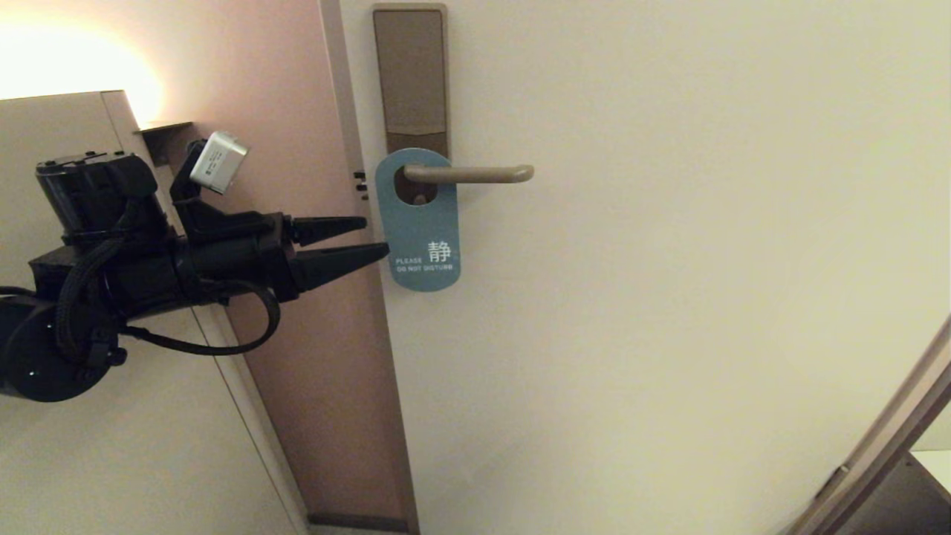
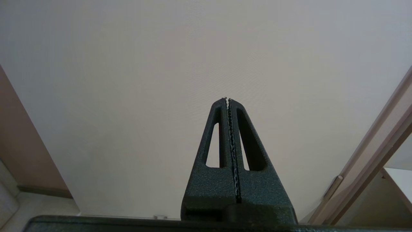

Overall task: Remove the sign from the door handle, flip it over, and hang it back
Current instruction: Take down the sign

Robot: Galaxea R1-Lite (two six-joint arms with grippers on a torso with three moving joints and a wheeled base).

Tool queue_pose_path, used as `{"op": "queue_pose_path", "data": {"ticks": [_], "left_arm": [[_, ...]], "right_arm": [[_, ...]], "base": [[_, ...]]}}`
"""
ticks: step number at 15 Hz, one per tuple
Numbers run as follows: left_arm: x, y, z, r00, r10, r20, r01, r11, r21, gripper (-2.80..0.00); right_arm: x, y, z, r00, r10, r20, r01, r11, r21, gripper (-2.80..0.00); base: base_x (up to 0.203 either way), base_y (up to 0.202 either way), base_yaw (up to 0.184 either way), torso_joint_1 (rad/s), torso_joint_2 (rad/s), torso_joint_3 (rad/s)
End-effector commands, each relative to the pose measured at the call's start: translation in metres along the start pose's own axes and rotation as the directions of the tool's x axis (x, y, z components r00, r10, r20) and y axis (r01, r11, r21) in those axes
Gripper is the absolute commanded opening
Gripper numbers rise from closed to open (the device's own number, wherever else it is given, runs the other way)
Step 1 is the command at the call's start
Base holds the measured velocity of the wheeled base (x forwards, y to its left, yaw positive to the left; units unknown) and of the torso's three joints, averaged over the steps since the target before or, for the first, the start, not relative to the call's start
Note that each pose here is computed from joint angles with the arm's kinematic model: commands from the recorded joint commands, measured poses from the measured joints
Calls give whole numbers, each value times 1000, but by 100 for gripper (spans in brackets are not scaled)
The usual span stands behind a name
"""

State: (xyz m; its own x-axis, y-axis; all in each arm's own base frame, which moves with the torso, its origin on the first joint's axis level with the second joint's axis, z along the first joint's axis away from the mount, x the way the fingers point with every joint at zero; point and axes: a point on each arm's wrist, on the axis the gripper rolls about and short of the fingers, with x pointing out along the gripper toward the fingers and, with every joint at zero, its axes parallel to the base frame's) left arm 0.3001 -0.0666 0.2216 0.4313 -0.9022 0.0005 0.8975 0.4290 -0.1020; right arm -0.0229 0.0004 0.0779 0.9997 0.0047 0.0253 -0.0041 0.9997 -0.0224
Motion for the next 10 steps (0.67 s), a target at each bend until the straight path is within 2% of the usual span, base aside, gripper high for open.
{"op": "queue_pose_path", "data": {"ticks": [1,10], "left_arm": [[2,4,-2,1000,-2,4,2,1000,3,0],[17,22,-8,1000,-11,4,11,1000,5,0]], "right_arm": [[0,0,0,1000,0,-1,0,1000,1,-280],[0,0,0,1000,0,-1,0,1000,-1,-280]], "base": [[0,0,0,0,0,0],[0,0,0,0,0,0]]}}
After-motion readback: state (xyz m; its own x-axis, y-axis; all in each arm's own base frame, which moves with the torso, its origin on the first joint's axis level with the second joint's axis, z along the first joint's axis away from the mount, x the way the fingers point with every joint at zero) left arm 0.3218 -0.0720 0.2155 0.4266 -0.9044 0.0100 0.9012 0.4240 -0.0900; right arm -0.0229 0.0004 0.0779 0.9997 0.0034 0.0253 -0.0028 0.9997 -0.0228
